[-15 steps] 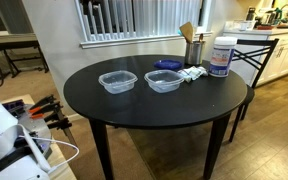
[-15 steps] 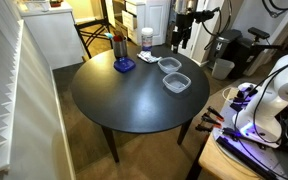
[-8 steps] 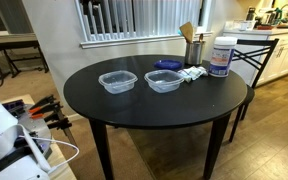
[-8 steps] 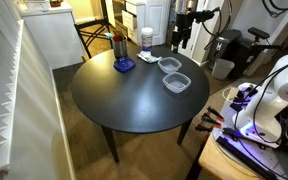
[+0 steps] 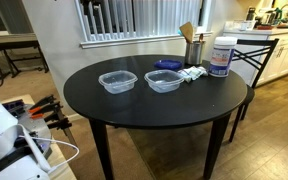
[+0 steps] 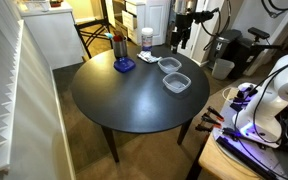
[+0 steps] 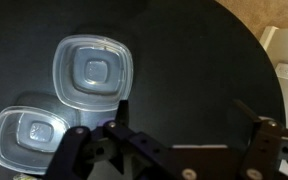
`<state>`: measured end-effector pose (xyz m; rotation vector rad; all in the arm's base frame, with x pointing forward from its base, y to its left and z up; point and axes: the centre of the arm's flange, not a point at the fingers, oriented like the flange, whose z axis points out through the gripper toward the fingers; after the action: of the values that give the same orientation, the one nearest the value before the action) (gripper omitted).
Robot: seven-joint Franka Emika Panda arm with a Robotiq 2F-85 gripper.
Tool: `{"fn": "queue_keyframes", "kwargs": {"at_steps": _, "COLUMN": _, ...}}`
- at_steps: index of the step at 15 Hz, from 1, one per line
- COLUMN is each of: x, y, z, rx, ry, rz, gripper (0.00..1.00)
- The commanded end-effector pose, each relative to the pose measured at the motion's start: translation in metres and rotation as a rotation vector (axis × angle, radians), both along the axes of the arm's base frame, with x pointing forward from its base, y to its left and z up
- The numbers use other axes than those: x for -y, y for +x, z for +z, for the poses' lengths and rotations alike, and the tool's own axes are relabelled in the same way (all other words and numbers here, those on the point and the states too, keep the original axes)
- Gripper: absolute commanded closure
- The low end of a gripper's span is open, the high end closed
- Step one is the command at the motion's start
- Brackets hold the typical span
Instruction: Put the bowl closest to you in the bowl furthest to you
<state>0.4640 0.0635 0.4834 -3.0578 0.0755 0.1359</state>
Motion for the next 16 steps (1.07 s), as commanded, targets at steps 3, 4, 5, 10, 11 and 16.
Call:
{"fn": "queue_keyframes", "kwargs": {"at_steps": 3, "x": -0.011, "y": 0.011, "z": -0.028, "rx": 0.082, "ry": -0.019, "rz": -0.066, "gripper": 0.00}}
{"fn": "queue_keyframes", "kwargs": {"at_steps": 4, "x": -0.008, "y": 0.013, "z": -0.041, "rx": 0.099, "ry": -0.031, "rz": -0.094, "gripper": 0.00}}
{"fn": "queue_keyframes", "kwargs": {"at_steps": 5, "x": -0.005, "y": 0.016, "z": -0.053, "rx": 0.117, "ry": -0.042, "rz": -0.123, "gripper": 0.00}}
{"fn": "queue_keyframes", "kwargs": {"at_steps": 10, "x": 0.041, "y": 0.010, "z": -0.118, "rx": 0.048, "ry": -0.113, "rz": -0.264, "gripper": 0.00}}
{"fn": "queue_keyframes", "kwargs": {"at_steps": 11, "x": 0.051, "y": 0.009, "z": -0.126, "rx": 0.030, "ry": -0.121, "rz": -0.279, "gripper": 0.00}}
{"fn": "queue_keyframes", "kwargs": {"at_steps": 16, "x": 0.078, "y": 0.004, "z": -0.132, "rx": -0.016, "ry": -0.112, "rz": -0.286, "gripper": 0.00}}
